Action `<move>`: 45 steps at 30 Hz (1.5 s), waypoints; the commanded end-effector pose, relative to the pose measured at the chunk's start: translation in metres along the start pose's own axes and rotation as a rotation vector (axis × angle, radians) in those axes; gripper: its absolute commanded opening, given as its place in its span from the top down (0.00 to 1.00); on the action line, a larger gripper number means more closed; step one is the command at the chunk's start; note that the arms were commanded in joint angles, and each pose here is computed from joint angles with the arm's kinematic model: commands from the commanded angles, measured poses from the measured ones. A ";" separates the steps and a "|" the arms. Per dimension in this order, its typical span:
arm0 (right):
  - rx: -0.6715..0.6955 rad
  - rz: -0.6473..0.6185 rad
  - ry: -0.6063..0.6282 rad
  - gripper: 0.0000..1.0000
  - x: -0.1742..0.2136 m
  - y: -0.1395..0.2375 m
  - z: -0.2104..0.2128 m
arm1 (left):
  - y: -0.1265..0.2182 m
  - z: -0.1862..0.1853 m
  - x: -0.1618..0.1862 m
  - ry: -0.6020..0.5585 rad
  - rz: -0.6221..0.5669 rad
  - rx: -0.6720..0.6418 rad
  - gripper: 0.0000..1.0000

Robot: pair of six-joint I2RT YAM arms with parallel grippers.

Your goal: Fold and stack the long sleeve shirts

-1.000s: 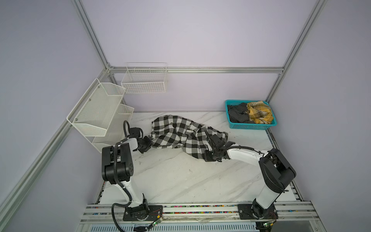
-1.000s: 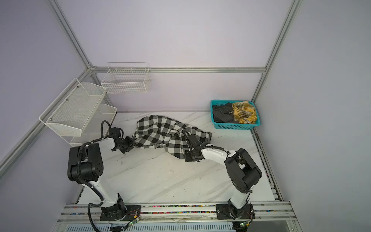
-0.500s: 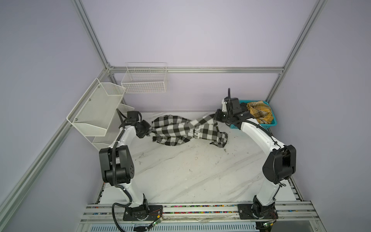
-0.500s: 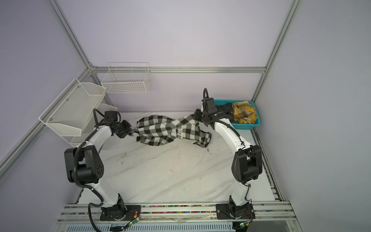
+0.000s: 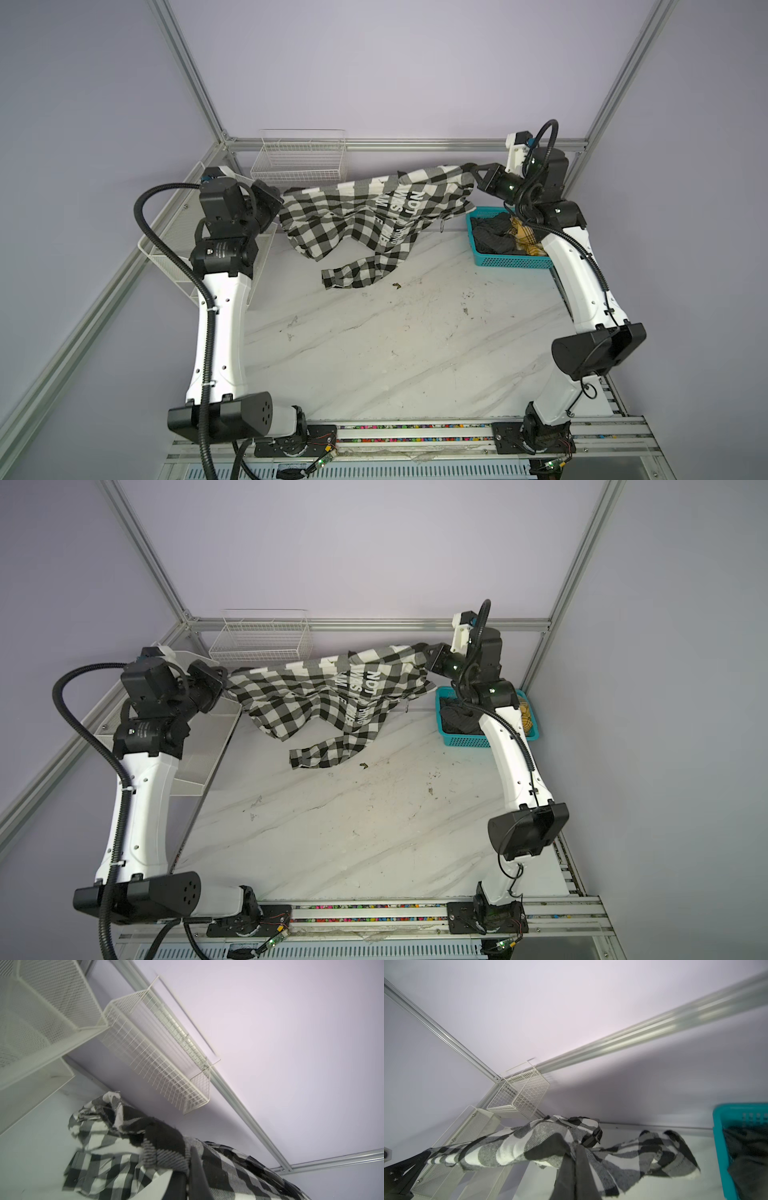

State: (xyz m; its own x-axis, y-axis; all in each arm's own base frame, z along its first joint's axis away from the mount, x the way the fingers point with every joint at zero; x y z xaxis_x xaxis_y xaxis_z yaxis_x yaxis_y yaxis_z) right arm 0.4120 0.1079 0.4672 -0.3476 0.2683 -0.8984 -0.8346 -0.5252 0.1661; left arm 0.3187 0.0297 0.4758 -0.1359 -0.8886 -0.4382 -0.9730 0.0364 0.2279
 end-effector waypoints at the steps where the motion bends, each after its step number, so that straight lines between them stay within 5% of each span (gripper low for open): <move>1: 0.155 0.114 -0.057 1.00 0.067 0.014 -0.042 | -0.005 0.079 0.045 -0.009 0.099 -0.245 1.00; 8: 0.350 0.457 -0.186 1.00 0.252 0.054 -0.097 | 0.027 0.234 0.172 0.046 0.349 -0.581 1.00; 14: 0.461 0.595 -0.245 1.00 0.329 0.074 -0.121 | 0.044 0.314 0.216 0.127 0.418 -0.815 1.00; 22: 0.441 0.591 -0.251 1.00 0.322 0.079 -0.115 | 0.039 0.306 0.208 0.071 0.412 -0.875 1.00; 29: 0.336 0.505 -0.228 1.00 0.284 0.082 -0.093 | 0.035 0.265 0.191 0.044 0.393 -0.789 1.00; 38: 0.325 0.499 -0.207 1.00 0.265 0.044 -0.103 | -0.030 0.217 0.161 -0.067 0.332 -0.706 1.00; 45: 0.293 0.554 -0.249 1.00 0.273 0.010 -0.117 | -0.081 0.235 0.168 -0.077 0.383 -0.761 1.00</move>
State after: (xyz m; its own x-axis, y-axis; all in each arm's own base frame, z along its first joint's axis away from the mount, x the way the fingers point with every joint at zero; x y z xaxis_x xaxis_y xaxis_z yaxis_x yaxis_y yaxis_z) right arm 0.3481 0.0827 0.1763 -0.8244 0.2082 -0.5262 -0.5626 -0.4019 0.7224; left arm 0.3058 -0.0204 0.1583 -0.4825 -0.8561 -0.1851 -0.3929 0.0226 0.9193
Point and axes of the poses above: each gripper's point midway between its finger pads, its own y axis back along the fingers, its own z axis along the line the jaws close on, x = y × z, the point moved 9 cm from there along y, back along the fingers, and after that the axes turned 12 degrees about y, right-handed, at the moved point
